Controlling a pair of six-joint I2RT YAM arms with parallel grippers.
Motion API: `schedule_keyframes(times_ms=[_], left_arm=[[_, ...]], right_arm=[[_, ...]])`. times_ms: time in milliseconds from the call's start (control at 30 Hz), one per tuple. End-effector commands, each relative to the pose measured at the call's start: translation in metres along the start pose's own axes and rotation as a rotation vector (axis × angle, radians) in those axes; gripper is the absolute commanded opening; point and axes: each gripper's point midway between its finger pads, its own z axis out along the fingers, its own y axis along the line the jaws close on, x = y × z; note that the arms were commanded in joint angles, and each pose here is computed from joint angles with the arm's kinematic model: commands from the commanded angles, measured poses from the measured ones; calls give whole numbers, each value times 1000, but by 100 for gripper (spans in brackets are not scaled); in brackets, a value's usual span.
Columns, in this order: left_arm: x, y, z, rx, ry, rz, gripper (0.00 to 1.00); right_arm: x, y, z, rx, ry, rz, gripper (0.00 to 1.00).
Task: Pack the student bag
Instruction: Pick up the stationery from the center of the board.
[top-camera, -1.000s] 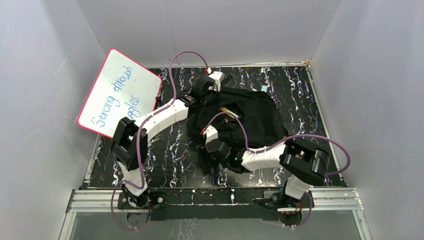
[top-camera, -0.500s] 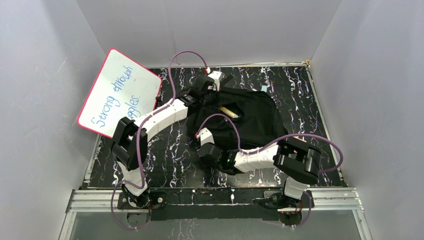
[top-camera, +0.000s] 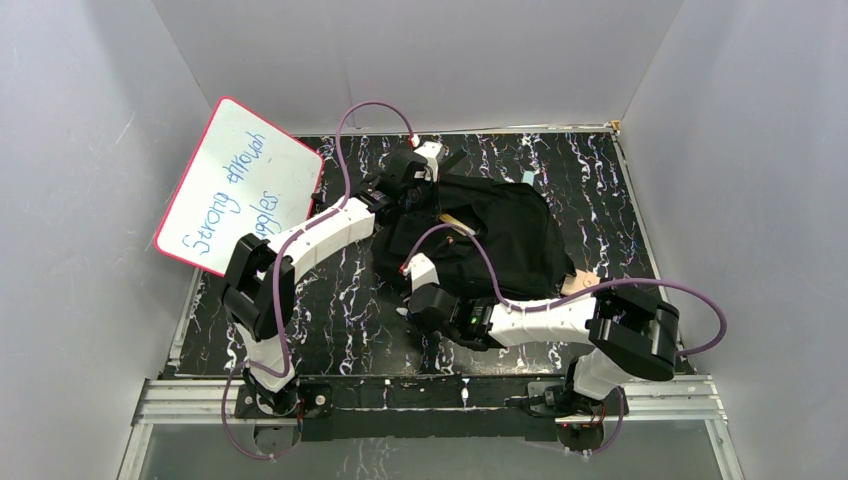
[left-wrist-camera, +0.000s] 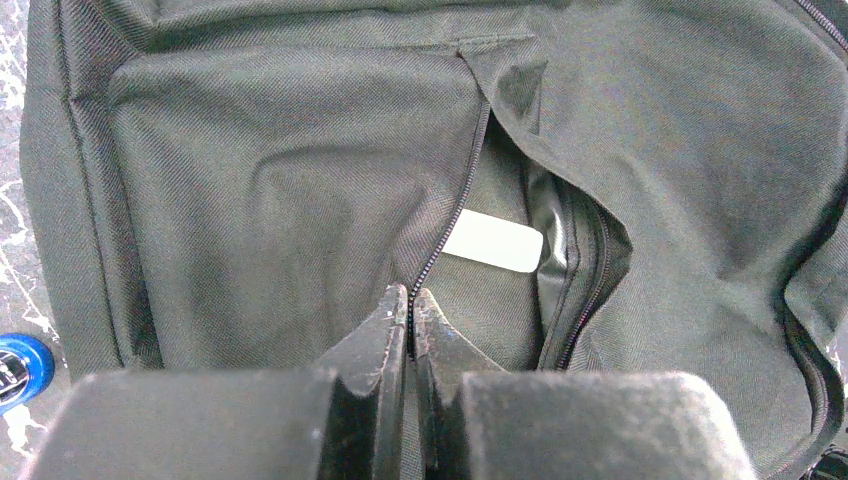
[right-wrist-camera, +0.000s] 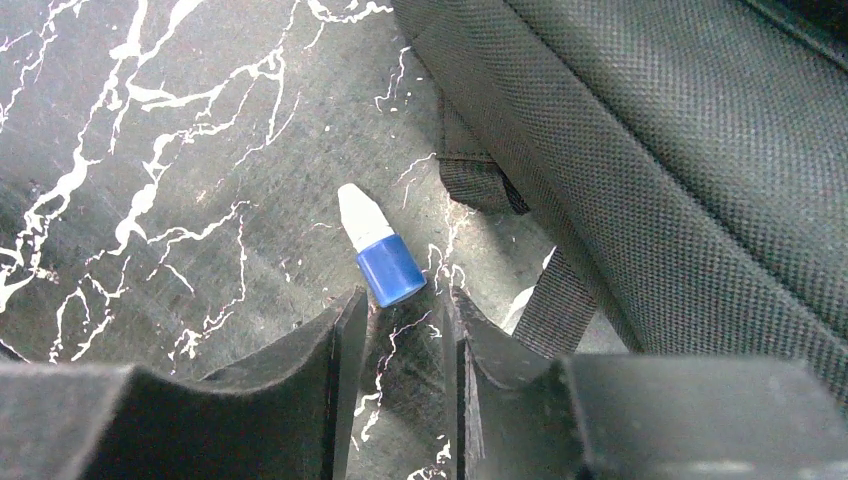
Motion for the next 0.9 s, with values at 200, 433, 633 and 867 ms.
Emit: schedule_keyframes(times_ms=[200, 433, 633, 867], left_arm=[[-24, 8, -24, -19, -76, -4, 0], [-25, 7, -26, -17, -81, 1, 0], [-26, 8, -28, -18, -85, 5, 0], [-26, 8, -28, -19, -85, 5, 0]], right_arm=[[-29, 13, 4, -63, -76, -153, 47], [-29, 21, 22, -125, -45, -195, 53], [-15, 25, 31, -144, 11, -216, 53], [-2, 19, 31, -124, 63, -219, 43]])
